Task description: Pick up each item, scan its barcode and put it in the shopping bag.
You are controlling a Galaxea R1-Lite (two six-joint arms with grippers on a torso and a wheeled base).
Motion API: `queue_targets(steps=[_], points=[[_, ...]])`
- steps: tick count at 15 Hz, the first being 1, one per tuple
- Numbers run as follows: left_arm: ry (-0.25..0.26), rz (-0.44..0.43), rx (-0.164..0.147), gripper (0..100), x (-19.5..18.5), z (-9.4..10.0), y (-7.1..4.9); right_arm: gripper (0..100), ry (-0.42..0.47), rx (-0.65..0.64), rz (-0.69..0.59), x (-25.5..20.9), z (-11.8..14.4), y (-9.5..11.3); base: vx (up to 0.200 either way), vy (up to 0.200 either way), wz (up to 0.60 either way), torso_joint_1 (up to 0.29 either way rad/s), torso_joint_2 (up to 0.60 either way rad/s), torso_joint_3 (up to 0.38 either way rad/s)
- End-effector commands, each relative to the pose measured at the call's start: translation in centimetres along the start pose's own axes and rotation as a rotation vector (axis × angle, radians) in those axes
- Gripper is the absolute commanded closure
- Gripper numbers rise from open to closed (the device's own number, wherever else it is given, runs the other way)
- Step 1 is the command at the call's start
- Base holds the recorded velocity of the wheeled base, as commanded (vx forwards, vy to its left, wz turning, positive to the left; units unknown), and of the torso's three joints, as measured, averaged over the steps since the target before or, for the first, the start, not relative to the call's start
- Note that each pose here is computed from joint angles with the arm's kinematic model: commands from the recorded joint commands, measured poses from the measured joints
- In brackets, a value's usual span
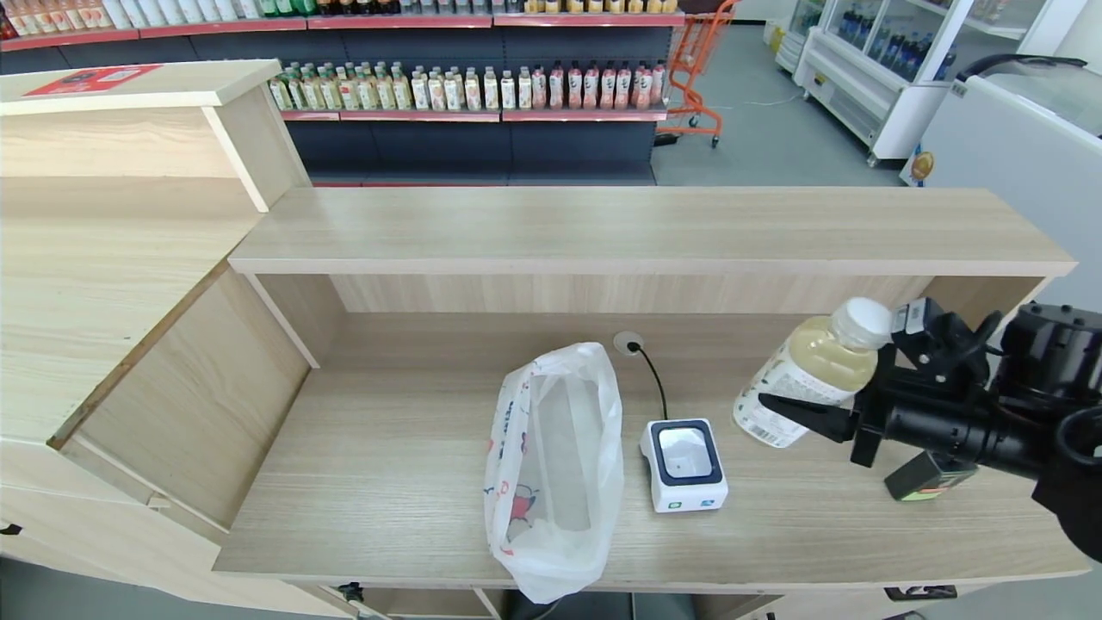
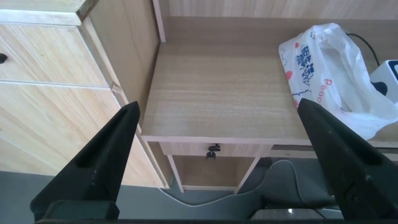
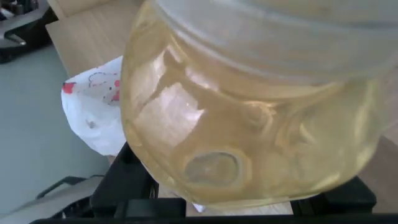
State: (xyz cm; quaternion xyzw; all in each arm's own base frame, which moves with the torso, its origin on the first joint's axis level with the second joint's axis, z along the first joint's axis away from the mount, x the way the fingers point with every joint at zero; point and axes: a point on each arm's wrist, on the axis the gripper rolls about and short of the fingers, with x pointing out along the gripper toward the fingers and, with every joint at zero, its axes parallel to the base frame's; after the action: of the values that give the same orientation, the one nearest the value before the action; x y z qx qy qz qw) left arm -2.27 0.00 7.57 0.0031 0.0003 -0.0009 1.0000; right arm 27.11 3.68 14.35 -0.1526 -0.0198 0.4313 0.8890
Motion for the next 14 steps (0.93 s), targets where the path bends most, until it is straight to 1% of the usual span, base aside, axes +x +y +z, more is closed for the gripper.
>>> queue_targets(steps=[1, 4, 8, 14], points=[[-0.001, 0.0, 0.0, 0, 0.0, 0.0, 0.0, 100, 0.025, 0.133, -0.052, 2.9, 0.2, 0.7, 0.0, 0.0, 0.0, 0.0, 0.0, 0.0], [-0.001, 0.0, 0.0, 0, 0.0, 0.0, 0.0, 100, 0.055, 0.258, -0.106, 5.3, 0.2, 1.9, 0.0, 0.0, 0.0, 0.0, 0.0, 0.0], [-0.001, 0.0, 0.0, 0, 0.0, 0.0, 0.0, 100, 0.078, 0.273, -0.085, 6.5, -0.7, 2.4, 0.0, 0.0, 0.0, 0.0, 0.0, 0.0], [-0.001, 0.0, 0.003, 0, 0.0, 0.0, 0.0, 100, 0.094, 0.283, -0.067, 6.9, -1.2, 2.8, 0.0, 0.0, 0.0, 0.0, 0.0, 0.0]])
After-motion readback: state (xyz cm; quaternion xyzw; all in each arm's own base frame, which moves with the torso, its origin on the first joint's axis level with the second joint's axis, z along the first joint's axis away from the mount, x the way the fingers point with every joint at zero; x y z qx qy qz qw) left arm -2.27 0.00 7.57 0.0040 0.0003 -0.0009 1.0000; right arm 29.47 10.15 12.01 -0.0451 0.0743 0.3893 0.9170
